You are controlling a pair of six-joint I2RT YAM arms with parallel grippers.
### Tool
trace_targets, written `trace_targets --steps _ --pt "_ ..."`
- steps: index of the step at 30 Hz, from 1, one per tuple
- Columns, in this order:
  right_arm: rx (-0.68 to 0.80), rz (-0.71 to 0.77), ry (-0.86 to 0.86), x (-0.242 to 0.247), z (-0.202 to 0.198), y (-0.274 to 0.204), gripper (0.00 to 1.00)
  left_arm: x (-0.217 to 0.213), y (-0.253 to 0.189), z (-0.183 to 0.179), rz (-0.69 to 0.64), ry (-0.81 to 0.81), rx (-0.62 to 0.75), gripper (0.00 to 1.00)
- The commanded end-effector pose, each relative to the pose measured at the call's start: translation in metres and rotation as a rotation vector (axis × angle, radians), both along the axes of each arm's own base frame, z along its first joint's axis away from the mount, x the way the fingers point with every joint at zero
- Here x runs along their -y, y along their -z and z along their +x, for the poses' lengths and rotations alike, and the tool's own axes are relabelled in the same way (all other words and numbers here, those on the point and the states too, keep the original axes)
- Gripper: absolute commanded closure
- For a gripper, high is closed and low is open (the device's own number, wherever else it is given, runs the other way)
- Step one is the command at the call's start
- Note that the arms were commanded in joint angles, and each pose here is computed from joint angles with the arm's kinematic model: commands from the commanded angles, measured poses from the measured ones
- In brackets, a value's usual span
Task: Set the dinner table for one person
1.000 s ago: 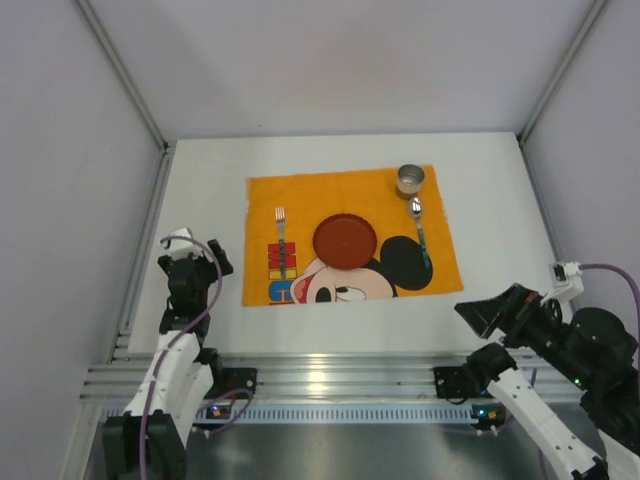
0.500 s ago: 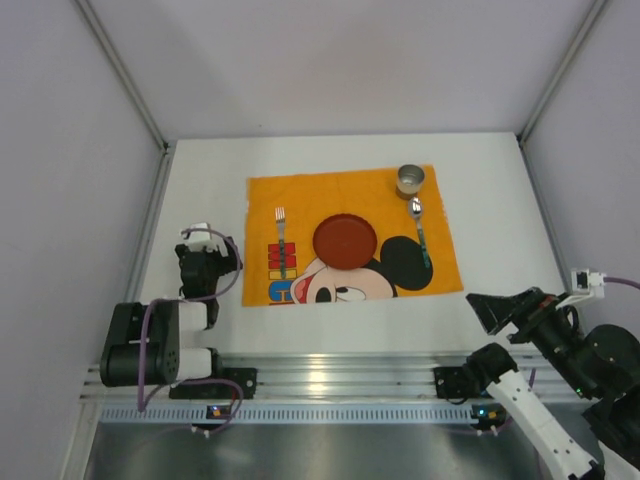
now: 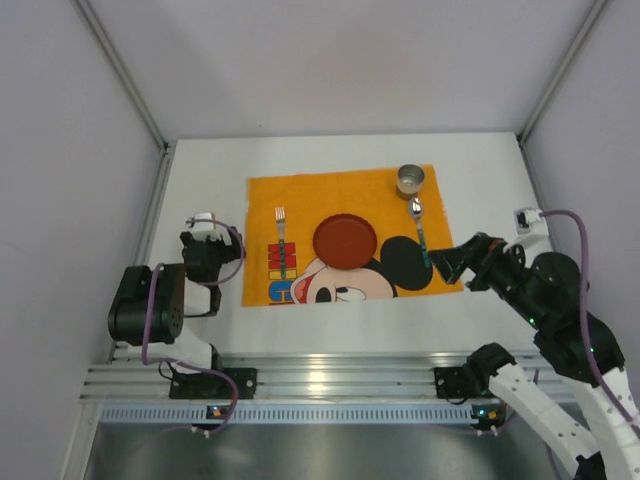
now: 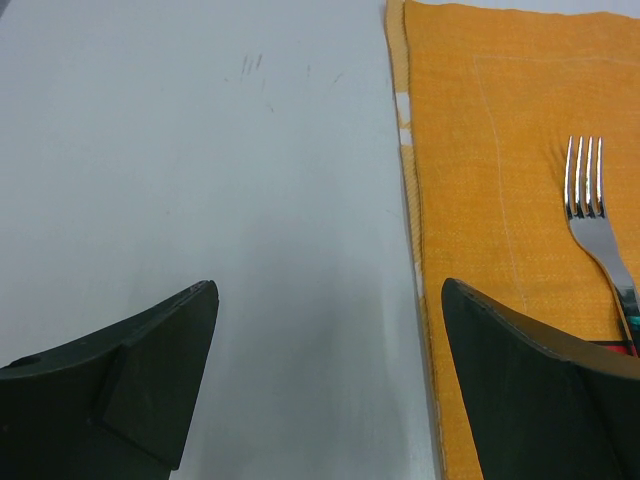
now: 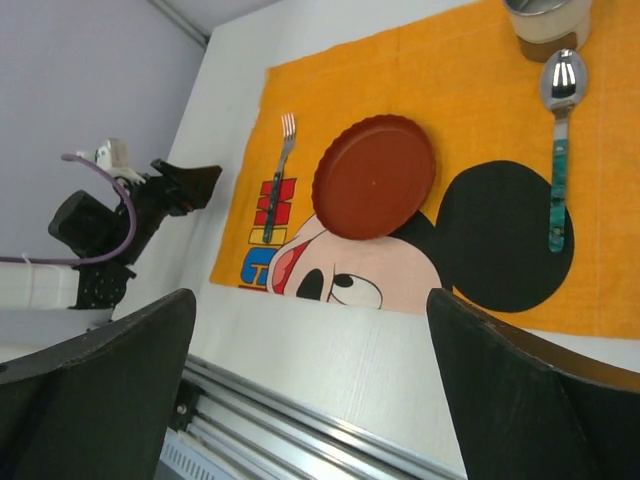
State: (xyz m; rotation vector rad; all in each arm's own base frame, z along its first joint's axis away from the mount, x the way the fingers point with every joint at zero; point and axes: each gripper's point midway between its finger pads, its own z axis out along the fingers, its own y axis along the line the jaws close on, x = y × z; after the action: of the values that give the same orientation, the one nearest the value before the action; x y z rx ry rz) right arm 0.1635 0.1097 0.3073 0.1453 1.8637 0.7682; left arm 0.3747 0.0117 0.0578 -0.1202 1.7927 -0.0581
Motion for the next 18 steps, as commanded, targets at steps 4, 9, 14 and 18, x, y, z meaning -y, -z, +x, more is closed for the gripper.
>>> trace_targets --steps 4,9,14,18 --pt "0.129 -0.080 -0.228 -0.054 0.044 -0.034 0.00 0.002 -0.029 0.014 0.022 0.012 0.104 0.02" --pt "0.211 -0.241 -0.328 -0.088 0.071 -0.055 0.00 0.002 -0.028 0.013 0.021 0.012 0.101 0.02" --pt "0.327 -0.572 -0.516 -0.165 0.038 -0.055 0.00 0.002 -0.029 0.014 0.022 0.009 0.104 0.01" --pt "0.254 -0.608 -0.497 -0.181 0.028 -0.041 0.00 0.002 -0.028 0.014 0.025 0.011 0.099 0.01"
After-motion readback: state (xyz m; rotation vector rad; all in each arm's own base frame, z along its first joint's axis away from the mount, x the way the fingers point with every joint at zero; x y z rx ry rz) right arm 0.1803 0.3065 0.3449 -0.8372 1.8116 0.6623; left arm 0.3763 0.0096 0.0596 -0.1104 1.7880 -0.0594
